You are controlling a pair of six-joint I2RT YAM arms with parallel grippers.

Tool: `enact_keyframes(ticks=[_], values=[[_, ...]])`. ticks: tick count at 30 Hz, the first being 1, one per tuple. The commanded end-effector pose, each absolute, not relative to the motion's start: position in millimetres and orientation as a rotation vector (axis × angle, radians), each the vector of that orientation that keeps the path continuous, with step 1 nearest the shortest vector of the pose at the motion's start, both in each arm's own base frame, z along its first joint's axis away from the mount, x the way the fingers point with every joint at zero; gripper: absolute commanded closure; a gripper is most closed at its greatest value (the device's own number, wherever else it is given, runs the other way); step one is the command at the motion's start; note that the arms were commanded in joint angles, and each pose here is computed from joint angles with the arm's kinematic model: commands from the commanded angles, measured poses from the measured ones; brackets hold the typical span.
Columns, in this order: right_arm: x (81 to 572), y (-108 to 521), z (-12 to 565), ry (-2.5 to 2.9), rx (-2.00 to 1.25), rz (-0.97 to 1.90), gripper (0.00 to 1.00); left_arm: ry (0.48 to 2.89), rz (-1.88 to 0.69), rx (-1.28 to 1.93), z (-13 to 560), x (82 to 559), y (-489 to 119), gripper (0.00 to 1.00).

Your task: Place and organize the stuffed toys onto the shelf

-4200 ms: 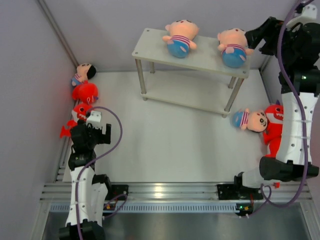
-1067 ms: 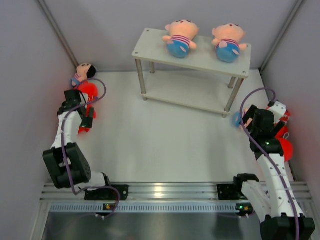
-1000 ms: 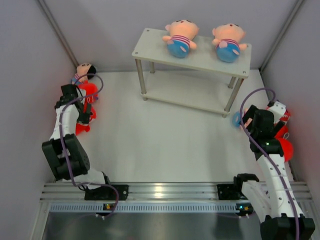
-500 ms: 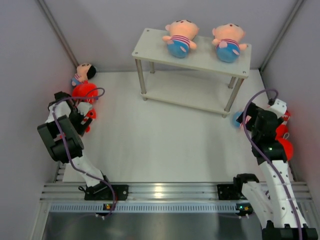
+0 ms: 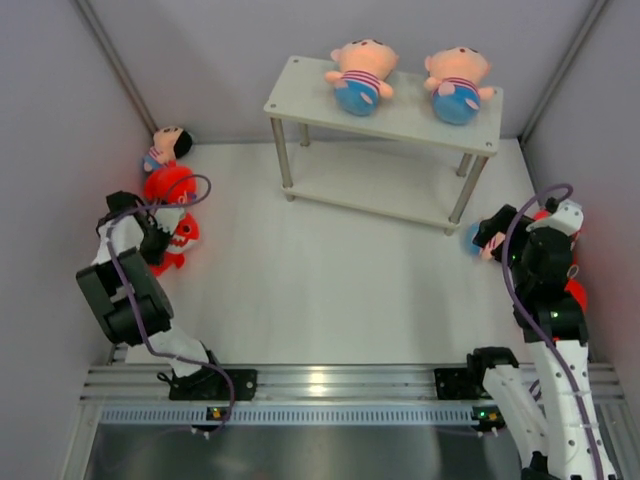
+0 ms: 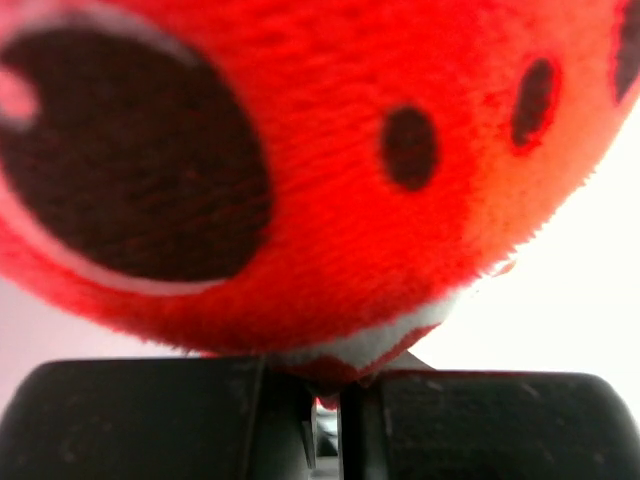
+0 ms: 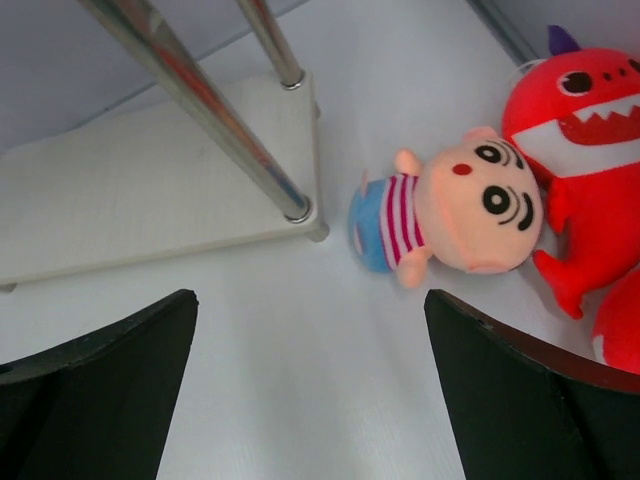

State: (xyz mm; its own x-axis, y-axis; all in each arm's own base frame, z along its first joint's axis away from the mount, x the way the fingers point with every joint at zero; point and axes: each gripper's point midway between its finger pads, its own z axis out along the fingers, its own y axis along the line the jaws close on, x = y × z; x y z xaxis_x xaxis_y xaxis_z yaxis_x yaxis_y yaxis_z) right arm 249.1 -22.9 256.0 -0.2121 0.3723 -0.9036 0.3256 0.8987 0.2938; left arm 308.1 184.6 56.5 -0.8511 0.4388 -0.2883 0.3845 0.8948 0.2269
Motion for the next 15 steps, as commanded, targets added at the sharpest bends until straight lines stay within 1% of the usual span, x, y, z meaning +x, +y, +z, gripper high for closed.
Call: enact_keyframes(ticks=[1,3,4,5,7,9,10,12,15], values=[[243,14,280,1.815,0.343,0.231,0.04,2.563,-0.008,0.519,124,288,125,1.00],[242,29,280,1.825,0.285,0.310,0.07,2.512,-0.116,0.482,144,275,98,1.00],[242,35,279,1.825,0.267,0.345,0.09,2.432,-0.159,0.466,164,271,80,1.00],[241,43,280,1.832,0.237,0.390,0.10,2.406,-0.180,0.470,172,266,70,1.00],[240,52,281,1.838,0.219,0.445,0.11,2.372,-0.228,0.546,184,249,39,1.00],[240,56,280,1.847,0.214,0.475,0.12,2.378,-0.230,0.614,182,240,18,1.00],[239,60,280,1.851,0.209,0.499,0.13,2.359,-0.277,0.698,183,235,-9,1.00],[237,62,281,1.847,0.202,0.512,0.13,2.351,-0.386,0.792,178,226,-46,1.00],[231,61,286,1.829,0.199,0.505,0.13,2.368,-0.464,0.856,180,226,-77,1.00]])
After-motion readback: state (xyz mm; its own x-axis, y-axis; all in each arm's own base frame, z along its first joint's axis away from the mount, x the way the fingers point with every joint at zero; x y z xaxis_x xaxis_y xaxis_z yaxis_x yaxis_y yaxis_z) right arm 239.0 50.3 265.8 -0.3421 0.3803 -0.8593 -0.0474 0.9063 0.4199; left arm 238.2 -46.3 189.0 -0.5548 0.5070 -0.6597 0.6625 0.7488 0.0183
